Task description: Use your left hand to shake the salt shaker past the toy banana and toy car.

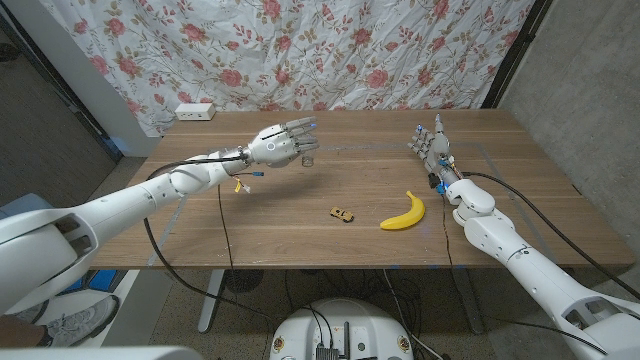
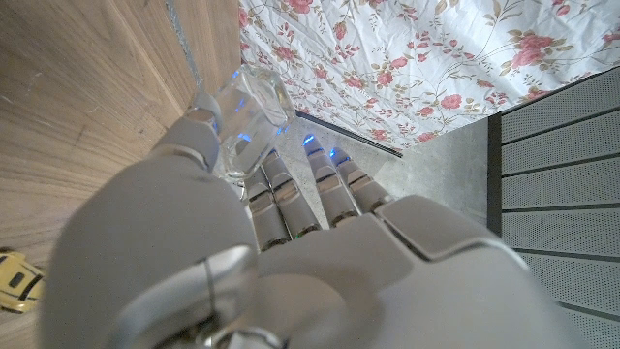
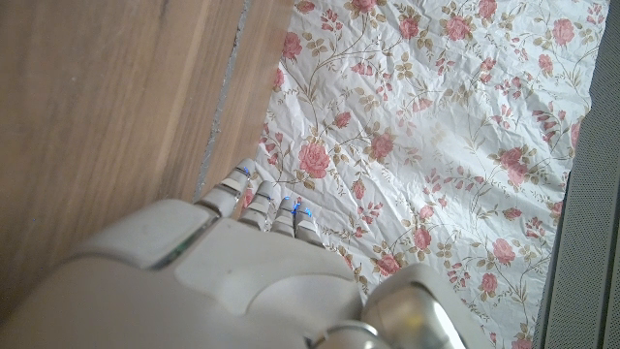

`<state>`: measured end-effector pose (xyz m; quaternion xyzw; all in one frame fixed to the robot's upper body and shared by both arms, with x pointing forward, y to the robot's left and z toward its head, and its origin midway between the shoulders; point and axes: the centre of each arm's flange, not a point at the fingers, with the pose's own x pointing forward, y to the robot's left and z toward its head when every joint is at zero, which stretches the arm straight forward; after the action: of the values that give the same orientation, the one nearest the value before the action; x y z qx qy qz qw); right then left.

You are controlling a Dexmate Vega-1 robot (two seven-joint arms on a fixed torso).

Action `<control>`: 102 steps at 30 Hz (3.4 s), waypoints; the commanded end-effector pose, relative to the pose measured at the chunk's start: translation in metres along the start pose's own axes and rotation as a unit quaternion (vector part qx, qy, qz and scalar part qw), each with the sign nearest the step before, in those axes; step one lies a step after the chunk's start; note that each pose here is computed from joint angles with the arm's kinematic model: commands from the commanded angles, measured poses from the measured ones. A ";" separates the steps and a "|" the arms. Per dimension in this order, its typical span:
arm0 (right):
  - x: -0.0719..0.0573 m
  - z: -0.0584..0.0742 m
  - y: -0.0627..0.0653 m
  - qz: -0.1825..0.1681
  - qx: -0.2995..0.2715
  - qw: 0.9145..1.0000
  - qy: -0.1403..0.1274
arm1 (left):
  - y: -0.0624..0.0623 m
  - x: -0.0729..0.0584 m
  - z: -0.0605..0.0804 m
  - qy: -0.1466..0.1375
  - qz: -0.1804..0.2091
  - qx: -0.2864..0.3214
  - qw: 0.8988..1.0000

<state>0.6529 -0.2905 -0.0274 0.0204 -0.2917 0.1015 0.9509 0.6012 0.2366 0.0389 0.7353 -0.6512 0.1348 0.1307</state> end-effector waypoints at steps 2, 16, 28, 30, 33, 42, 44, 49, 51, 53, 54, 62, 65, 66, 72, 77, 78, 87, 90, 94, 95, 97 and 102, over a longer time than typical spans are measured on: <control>0.000 0.000 0.000 0.000 0.000 1.000 0.000 | -0.003 0.003 -0.015 0.062 0.003 -0.016 0.998; 0.000 0.000 0.000 0.000 0.000 1.000 0.000 | 0.000 0.008 -0.005 0.108 0.020 -0.073 0.991; 0.000 0.000 0.000 0.000 0.000 1.000 0.000 | 0.000 0.004 0.005 0.144 0.025 -0.105 0.984; 0.000 0.000 0.000 0.000 0.000 1.000 0.000 | 0.000 0.004 0.006 0.150 0.026 -0.109 0.982; 0.000 0.000 0.000 0.000 0.000 1.000 0.000 | 0.000 0.002 0.008 0.160 0.027 -0.117 0.980; 0.000 0.000 0.000 0.000 0.000 1.000 0.000 | -0.001 -0.001 0.014 0.184 0.031 -0.142 0.972; 0.000 0.000 0.000 0.000 0.000 1.000 0.000 | -0.001 -0.001 0.015 0.188 0.033 -0.151 0.970; 0.000 0.000 0.000 0.000 0.000 1.000 0.000 | -0.001 -0.001 0.018 0.197 0.035 -0.162 0.966; 0.000 0.000 0.000 0.000 0.000 1.000 0.000 | -0.001 -0.001 0.018 0.204 0.036 -0.167 0.964; 0.000 0.000 0.000 0.000 0.000 1.000 0.000 | -0.001 -0.001 0.019 0.210 0.038 -0.172 0.962; 0.000 0.000 0.000 0.000 0.000 1.000 0.000 | -0.001 0.000 0.020 0.213 0.038 -0.174 0.961; 0.000 0.000 0.000 0.000 0.000 1.000 0.000 | 0.000 0.000 0.024 0.247 0.031 -0.193 0.949; 0.000 0.000 0.000 0.000 0.000 1.000 0.000 | 0.001 0.000 0.026 0.258 0.022 -0.201 0.945; 0.000 0.000 0.000 0.000 0.000 1.000 0.000 | 0.001 0.000 0.026 0.261 0.018 -0.205 0.943; 0.000 0.000 0.000 0.000 0.000 1.000 0.000 | 0.000 0.001 0.026 0.288 0.003 -0.228 0.930; 0.000 0.000 0.000 0.000 0.000 1.000 0.000 | -0.002 0.004 0.025 0.307 -0.006 -0.243 0.920; 0.000 0.000 0.000 0.000 0.000 1.000 0.000 | -0.003 0.004 0.025 0.313 -0.007 -0.246 0.917; 0.000 0.000 0.000 0.000 0.000 1.000 0.000 | -0.002 0.004 0.029 0.367 -0.024 -0.283 0.886; 0.000 0.000 0.000 0.000 0.000 1.000 0.000 | -0.002 0.002 0.032 0.383 -0.035 -0.297 0.874; 0.000 0.000 0.000 0.000 0.000 1.000 0.000 | -0.001 -0.001 0.034 0.405 -0.040 -0.314 0.858; 0.000 0.000 0.000 0.000 0.000 1.000 0.000 | -0.001 -0.002 0.035 0.410 -0.042 -0.318 0.854; 0.000 0.000 0.000 0.000 0.000 1.000 0.000 | 0.000 -0.003 0.036 0.418 -0.045 -0.326 0.847; 0.000 0.000 0.000 0.000 0.000 1.000 0.000 | 0.002 -0.008 0.038 0.438 -0.056 -0.347 0.827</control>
<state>0.6528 -0.2905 -0.0276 0.0205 -0.2919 0.1015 0.9508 0.6030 0.2260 0.0092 0.5685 -0.5292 0.2055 0.5954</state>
